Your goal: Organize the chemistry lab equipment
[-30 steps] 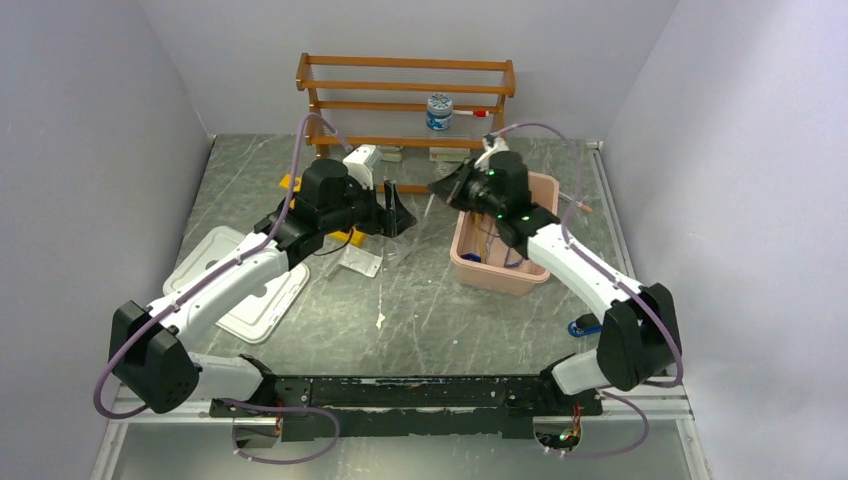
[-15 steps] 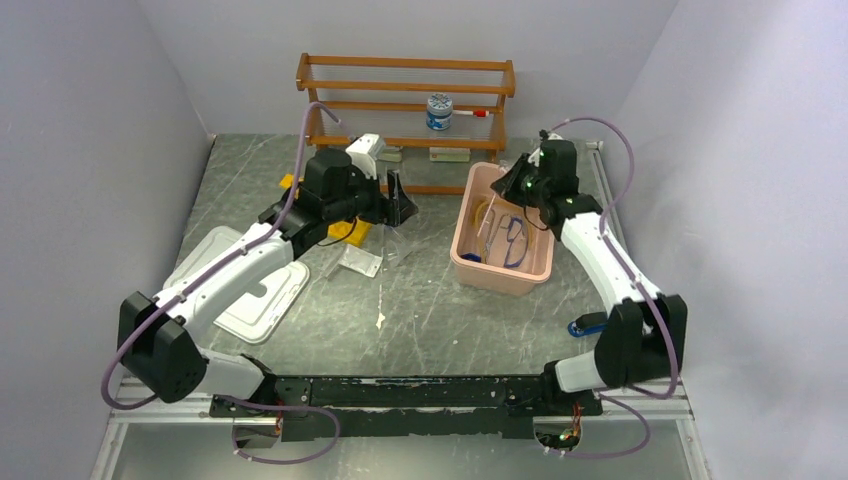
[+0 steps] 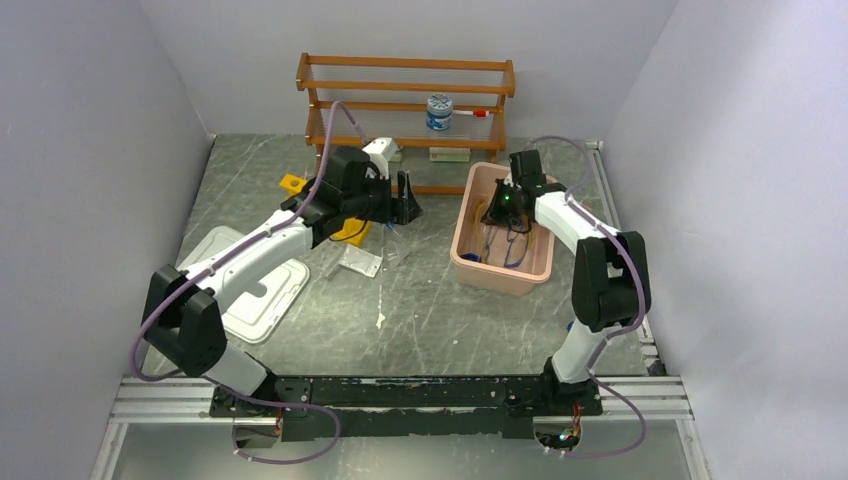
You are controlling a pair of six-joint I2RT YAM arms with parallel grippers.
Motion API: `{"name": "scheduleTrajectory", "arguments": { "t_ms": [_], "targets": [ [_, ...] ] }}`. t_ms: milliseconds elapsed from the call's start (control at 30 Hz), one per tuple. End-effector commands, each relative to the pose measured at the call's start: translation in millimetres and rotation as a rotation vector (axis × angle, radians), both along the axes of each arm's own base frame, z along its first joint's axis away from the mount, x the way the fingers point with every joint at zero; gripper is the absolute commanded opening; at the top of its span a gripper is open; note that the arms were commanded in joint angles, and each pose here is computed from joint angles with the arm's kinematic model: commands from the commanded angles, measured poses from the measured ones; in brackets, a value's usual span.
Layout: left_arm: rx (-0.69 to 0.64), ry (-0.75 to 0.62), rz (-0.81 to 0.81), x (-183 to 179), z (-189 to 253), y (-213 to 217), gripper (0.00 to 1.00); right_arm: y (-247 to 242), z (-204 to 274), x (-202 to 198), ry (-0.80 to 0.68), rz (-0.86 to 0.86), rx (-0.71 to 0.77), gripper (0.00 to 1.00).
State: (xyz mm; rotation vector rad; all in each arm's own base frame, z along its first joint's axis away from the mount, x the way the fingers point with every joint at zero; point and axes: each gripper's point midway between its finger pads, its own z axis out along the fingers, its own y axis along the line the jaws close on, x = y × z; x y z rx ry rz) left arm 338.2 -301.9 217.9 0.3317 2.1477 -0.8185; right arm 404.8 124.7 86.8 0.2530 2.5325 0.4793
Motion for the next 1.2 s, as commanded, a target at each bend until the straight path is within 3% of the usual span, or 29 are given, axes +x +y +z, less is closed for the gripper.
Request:
{"name": "scheduleTrajectory", "arguments": {
  "t_ms": [0, 367, 500, 767, 1167],
  "targets": [
    [-0.036, -0.018, 0.023, 14, 12, -7, 0.78, 2, -7, 10, -0.001, 0.001, -0.061, 0.04],
    [0.006, 0.058, 0.046, 15, -12, -6, 0.77, -8, -36, 8, 0.021, -0.093, -0.175, 0.10],
    [0.009, 0.067, 0.055, 11, -15, -2, 0.77, -13, -30, 7, 0.007, -0.113, -0.193, 0.20],
    [0.042, 0.117, 0.063, -7, -24, 11, 0.82, -10, 27, 4, -0.095, -0.142, -0.167, 0.40],
    [0.100, 0.218, 0.130, -36, -68, 39, 0.84, 54, 123, -18, -0.294, -0.033, -0.023, 0.44]
  ]
}}
